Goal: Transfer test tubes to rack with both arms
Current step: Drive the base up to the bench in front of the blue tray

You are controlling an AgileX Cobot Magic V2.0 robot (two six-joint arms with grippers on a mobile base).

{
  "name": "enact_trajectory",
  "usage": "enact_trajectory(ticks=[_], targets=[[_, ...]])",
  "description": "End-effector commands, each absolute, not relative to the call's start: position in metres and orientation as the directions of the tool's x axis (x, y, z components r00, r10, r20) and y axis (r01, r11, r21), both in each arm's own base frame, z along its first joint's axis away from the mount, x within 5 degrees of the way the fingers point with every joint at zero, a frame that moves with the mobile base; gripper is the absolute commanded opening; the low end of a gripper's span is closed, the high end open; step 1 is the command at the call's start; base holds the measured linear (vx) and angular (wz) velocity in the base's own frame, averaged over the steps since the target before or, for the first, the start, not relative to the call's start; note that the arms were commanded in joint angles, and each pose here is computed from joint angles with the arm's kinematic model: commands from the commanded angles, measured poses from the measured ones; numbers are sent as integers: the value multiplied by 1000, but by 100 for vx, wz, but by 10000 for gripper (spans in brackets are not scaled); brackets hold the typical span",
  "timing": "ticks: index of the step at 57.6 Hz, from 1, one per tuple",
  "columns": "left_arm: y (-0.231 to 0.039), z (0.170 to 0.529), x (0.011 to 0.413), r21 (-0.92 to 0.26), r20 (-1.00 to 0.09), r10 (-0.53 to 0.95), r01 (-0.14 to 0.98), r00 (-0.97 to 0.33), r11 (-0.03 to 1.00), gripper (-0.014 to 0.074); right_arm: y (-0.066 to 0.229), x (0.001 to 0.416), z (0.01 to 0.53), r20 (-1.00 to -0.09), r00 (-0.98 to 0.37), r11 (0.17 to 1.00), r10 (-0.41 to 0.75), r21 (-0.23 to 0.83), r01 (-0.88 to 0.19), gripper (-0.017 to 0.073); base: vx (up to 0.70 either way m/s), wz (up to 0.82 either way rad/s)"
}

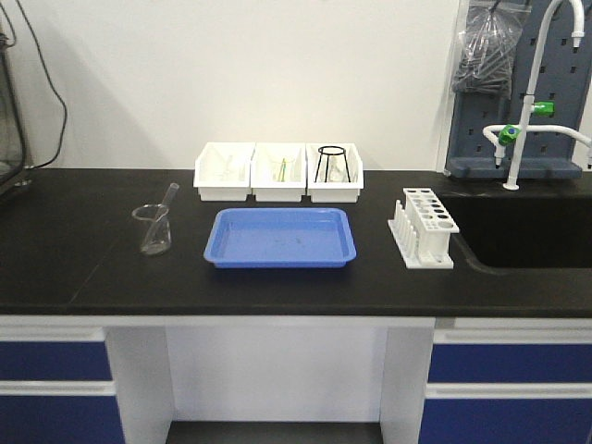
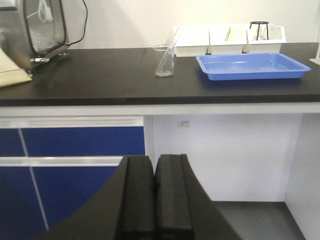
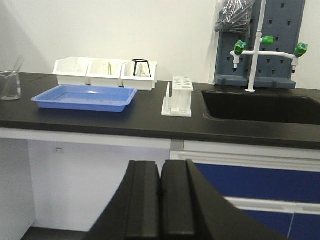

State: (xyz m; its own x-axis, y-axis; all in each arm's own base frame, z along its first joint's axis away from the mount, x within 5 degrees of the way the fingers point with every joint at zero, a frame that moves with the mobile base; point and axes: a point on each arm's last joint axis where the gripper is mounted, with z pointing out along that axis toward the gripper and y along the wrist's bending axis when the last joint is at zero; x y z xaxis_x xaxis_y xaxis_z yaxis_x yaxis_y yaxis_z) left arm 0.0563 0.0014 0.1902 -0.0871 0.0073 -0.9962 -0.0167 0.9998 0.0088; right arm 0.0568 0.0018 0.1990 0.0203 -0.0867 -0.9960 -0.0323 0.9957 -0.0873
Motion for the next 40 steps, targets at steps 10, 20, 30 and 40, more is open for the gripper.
enact_trajectory(ticks=[10,20,30,40], targets=[[1,208,54,-7,-999,-7,-11,33,1000,-6,2,57,201,-991,89,995,-97,-99,-27,-8,52,-6],[1,208,54,-7,-999,-7,-11,33,1000,-6,2,57,201,-991,89,995,-97,-99,-27,-8,49,-4],[1,208,54,-7,-999,-7,-11,33,1000,-6,2,57,201,-991,89,995,-97,-99,-27,-8,46,-2],[1,208,54,-7,-999,-7,-11,33,1000,-6,2,57,201,-991,89,995,-97,-99,-27,-8,43,1]])
